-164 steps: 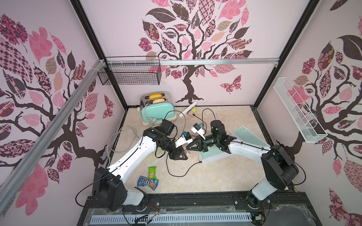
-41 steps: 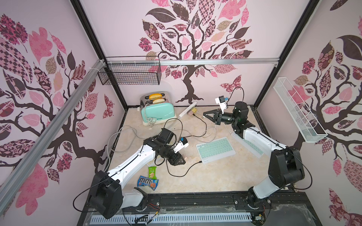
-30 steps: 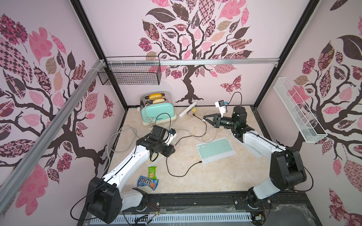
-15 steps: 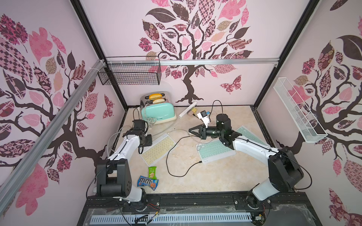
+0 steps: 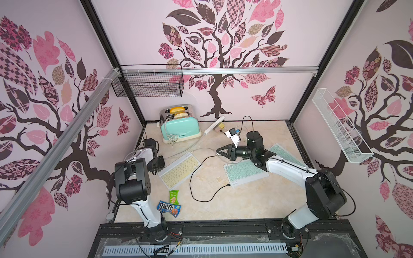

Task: Unplug the wireless keyboard
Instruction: Place the plug at the center of the board.

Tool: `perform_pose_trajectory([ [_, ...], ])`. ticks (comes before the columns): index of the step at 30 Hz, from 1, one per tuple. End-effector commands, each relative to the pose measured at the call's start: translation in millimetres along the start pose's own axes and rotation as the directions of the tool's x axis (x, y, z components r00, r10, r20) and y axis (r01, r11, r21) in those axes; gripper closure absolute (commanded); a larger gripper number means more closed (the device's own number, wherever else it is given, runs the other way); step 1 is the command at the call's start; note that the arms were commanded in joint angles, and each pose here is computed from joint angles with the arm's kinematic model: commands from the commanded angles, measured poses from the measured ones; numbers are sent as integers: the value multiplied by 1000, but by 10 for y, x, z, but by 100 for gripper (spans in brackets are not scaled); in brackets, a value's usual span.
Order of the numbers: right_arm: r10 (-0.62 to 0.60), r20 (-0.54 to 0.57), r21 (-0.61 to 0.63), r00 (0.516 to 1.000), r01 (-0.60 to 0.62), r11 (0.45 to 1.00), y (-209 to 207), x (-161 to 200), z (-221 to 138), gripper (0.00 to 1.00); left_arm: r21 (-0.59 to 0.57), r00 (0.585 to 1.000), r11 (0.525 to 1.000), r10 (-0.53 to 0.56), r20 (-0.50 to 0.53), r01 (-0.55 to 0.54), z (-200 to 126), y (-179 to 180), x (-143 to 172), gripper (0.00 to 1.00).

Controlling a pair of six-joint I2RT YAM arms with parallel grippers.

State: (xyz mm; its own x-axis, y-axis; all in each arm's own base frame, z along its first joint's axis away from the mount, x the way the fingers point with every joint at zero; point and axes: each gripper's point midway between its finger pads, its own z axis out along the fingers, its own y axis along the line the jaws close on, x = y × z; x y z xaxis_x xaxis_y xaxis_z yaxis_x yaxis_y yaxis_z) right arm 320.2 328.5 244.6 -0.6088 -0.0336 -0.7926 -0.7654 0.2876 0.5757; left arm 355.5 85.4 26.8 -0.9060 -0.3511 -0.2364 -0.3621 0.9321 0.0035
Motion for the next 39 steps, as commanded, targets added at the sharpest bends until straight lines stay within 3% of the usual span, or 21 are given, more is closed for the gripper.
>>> perform_pose_trajectory([
  [1, -8, -9, -5, 1000, 8, 1000, 3, 35, -2, 100, -41, 1000, 999, 6, 9, -5, 59, 86, -98, 100],
  [6, -5, -12, -5, 1000, 5, 1000, -12, 43, 12, 100, -48, 1000, 999, 12, 0, -12, 124, 104, -118, 99],
  [9, -1, -14, -6, 1000, 1, 1000, -21, 46, 20, 100, -54, 1000, 998, 11, -9, -11, 157, 125, -132, 85],
  [12, 2, -14, -6, 1000, -2, 1000, -16, 47, 22, 100, -53, 1000, 999, 6, -9, -7, 152, 124, -151, 63],
  [22, 29, -27, 46, 999, -27, 999, -73, 109, 86, 100, -10, 1000, 1000, -2, 23, 2, -6, 62, -152, 40],
  [30, 88, -69, 159, 994, -76, 984, -207, 308, 152, 100, 44, 993, 999, -30, 113, 25, -364, -7, -245, 38],
  [39, 118, -354, 258, 928, -25, 966, -193, 1257, 637, 100, 200, 973, 980, -37, 227, -9, -851, -290, -133, 38],
])
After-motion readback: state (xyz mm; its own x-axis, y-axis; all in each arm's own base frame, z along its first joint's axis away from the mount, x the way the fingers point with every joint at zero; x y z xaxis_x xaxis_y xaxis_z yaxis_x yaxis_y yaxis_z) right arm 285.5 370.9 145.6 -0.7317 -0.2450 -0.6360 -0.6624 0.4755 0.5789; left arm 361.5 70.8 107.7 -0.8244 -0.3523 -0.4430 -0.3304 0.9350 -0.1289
